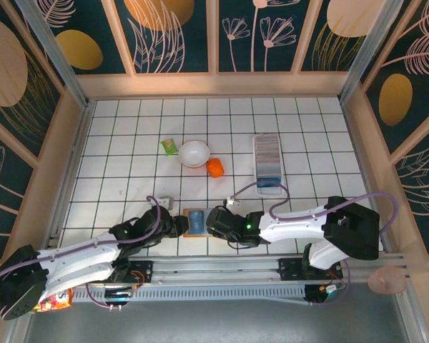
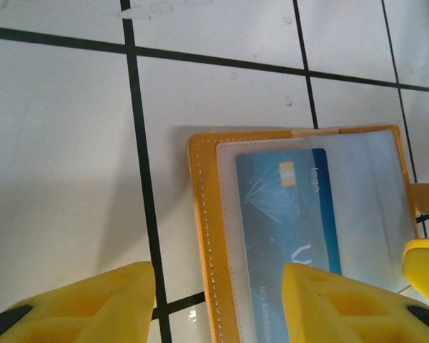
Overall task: Put the credit cards into the card holder
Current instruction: Flip over the card slot in the card holder.
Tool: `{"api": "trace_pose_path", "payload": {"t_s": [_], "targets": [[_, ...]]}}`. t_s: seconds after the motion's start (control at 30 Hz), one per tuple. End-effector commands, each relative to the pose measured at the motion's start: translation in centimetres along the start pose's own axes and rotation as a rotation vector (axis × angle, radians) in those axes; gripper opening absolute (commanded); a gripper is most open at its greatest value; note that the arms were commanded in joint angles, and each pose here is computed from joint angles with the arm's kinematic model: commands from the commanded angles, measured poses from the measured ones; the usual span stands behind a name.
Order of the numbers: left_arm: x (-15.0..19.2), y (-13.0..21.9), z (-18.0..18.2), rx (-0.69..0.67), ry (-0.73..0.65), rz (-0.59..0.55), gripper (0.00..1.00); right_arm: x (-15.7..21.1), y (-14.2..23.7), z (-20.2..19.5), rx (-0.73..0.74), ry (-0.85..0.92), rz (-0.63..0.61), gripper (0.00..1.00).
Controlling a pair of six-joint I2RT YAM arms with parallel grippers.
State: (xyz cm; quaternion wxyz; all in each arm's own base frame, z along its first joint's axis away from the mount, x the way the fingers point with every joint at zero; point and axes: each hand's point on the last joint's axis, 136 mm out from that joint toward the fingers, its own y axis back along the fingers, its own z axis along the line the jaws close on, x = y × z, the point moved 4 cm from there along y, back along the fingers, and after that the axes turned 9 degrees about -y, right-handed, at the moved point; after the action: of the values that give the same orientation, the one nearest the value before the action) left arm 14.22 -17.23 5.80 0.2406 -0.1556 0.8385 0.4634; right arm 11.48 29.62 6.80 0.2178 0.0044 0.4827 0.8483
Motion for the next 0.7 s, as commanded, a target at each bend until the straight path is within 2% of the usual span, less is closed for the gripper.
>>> {"api": "trace_pose_path", "payload": {"t_s": [0.0, 0.37, 0.5, 0.67], "targets": [[0.7, -0.3, 0.0, 0.029, -0.028, 0.022, 0.49, 0.1, -0.5, -0.2, 0.005, -0.033, -0.024, 0.36], [1.4, -0.9, -0.5, 0.058, -0.062, 0.077, 0.47, 0.6, -1.3, 0.8, -0.029, -0.066, 0.007, 0.36], [1.5, -0.8, -0.5, 0.06, -0.062, 0.083, 0.44, 0.3, -0.9, 1.8, -0.053, -0.072, -0.015, 0.35], [1.5, -0.6, -0.6, 0.071, -0.06, 0.081, 0.43, -0.5, 0.2, 2.3, -0.005, -0.043, -0.078, 0.34]]}}
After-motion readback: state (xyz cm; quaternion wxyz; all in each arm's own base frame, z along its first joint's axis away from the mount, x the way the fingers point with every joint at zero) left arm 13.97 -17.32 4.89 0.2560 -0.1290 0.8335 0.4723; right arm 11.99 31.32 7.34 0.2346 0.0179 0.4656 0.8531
